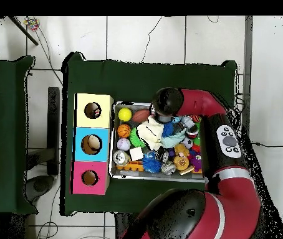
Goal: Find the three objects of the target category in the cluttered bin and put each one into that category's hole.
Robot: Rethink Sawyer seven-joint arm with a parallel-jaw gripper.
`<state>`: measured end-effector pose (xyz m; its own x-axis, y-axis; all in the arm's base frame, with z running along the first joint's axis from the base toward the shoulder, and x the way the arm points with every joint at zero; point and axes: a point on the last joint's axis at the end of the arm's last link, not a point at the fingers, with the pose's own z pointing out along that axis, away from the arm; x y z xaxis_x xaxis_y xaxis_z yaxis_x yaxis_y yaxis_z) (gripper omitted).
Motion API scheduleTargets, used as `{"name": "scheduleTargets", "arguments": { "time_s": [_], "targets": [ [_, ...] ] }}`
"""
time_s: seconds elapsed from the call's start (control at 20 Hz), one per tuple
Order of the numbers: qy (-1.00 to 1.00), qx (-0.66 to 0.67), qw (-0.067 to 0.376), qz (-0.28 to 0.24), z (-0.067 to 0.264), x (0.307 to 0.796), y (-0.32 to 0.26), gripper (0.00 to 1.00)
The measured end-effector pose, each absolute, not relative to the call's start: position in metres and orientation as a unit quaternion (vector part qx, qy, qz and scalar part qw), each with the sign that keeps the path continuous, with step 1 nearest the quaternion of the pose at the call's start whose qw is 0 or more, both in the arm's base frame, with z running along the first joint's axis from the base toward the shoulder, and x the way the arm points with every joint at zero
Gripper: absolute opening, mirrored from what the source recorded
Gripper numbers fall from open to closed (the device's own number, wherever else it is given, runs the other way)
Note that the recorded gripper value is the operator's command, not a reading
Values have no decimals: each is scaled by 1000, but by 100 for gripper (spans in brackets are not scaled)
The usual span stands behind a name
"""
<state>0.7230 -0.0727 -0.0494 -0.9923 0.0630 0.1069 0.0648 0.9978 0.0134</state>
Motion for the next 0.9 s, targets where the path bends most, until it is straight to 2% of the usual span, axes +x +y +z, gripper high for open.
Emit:
{"name": "scheduleTargets", "arguments": {
  "time_s": [0.25,0.3,0.65,0.9],
  "targets": [
    [-999,-33,36,-12,-53,718,-77,100],
    [-999,-33,31,-11,-52,717,-78,0],
    [-999,-32,28,-12,-49,714,-80,0],
    [-999,-28,26,-12,-24,712,-75,0]
  ]
}}
